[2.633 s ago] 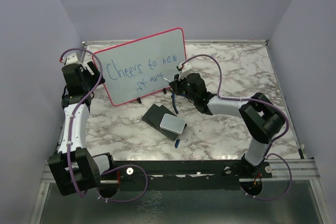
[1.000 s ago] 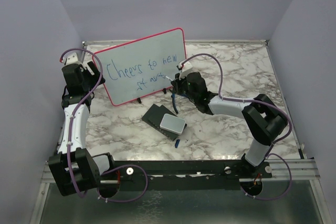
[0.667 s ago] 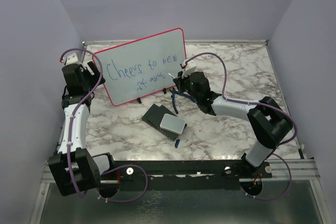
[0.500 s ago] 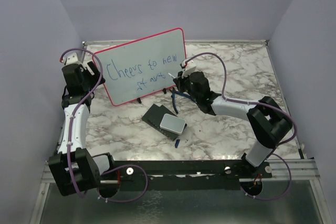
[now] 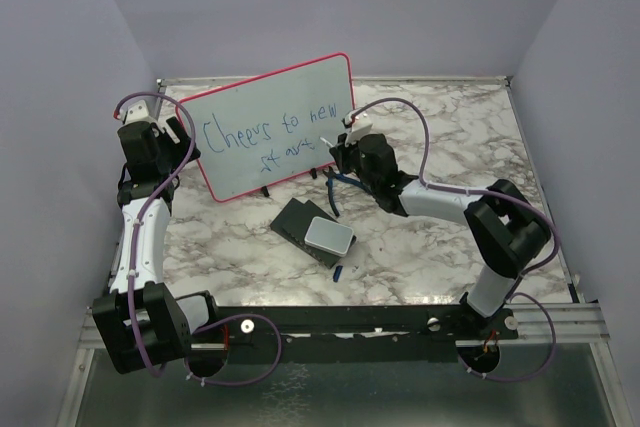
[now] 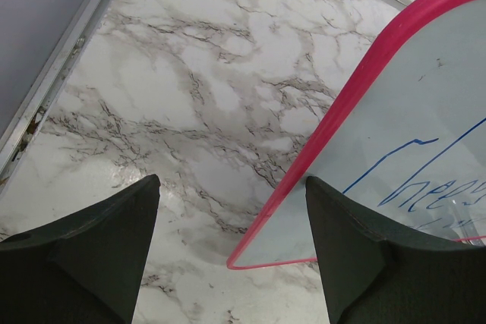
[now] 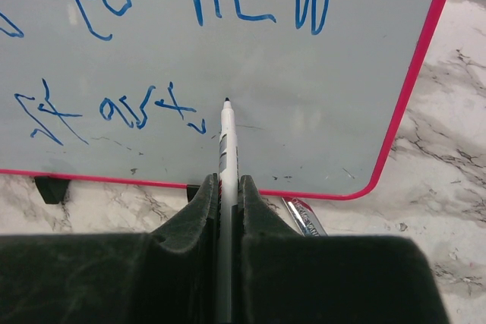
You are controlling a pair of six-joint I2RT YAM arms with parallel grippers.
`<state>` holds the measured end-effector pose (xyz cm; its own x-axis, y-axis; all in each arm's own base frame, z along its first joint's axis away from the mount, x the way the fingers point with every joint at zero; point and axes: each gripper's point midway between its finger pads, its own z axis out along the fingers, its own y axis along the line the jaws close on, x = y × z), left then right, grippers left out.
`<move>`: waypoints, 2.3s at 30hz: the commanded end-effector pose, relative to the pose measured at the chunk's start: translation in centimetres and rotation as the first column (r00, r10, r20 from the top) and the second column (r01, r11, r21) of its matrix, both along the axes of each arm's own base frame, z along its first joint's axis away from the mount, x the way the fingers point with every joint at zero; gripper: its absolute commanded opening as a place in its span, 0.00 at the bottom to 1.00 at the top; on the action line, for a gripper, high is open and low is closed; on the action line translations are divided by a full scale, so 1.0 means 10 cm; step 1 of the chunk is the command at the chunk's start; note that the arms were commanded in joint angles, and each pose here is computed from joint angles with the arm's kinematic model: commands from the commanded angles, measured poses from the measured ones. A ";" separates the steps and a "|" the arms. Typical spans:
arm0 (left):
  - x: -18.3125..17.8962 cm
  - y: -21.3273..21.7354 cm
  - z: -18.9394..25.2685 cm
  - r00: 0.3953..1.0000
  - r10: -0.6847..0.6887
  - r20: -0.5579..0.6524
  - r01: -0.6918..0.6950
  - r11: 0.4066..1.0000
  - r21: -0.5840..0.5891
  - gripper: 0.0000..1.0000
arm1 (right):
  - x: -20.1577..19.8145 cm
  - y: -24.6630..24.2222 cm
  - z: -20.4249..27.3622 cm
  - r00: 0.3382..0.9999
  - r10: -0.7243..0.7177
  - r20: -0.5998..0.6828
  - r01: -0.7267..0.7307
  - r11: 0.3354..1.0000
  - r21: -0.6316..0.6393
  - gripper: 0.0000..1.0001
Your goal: Write a sentence on the whiteboard
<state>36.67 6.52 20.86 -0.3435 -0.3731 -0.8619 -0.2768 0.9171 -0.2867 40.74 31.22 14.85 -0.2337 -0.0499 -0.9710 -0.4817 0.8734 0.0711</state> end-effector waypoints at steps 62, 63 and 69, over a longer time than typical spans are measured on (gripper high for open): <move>-0.01 -0.06 0.05 0.999 -0.029 0.024 0.029 1.000 0.011 0.79 | 0.01 -0.14 -0.34 0.995 -0.069 -0.071 0.066 0.997 -0.042 0.01; -0.01 -0.06 0.06 0.999 -0.029 0.025 0.029 1.000 0.012 0.79 | 0.01 -0.14 -0.34 0.995 -0.069 -0.073 0.066 0.997 -0.042 0.01; -0.01 -0.06 0.05 0.999 -0.029 0.025 0.029 1.000 0.010 0.79 | -0.02 -0.11 -0.38 0.995 -0.050 -0.085 0.047 0.998 -0.036 0.01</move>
<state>36.71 6.31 20.87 -0.3453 -0.3711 -0.8620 -0.2715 0.9187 -0.2868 40.64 30.90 12.64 -0.2852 -0.0548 -0.9569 -0.4582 0.8847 0.0859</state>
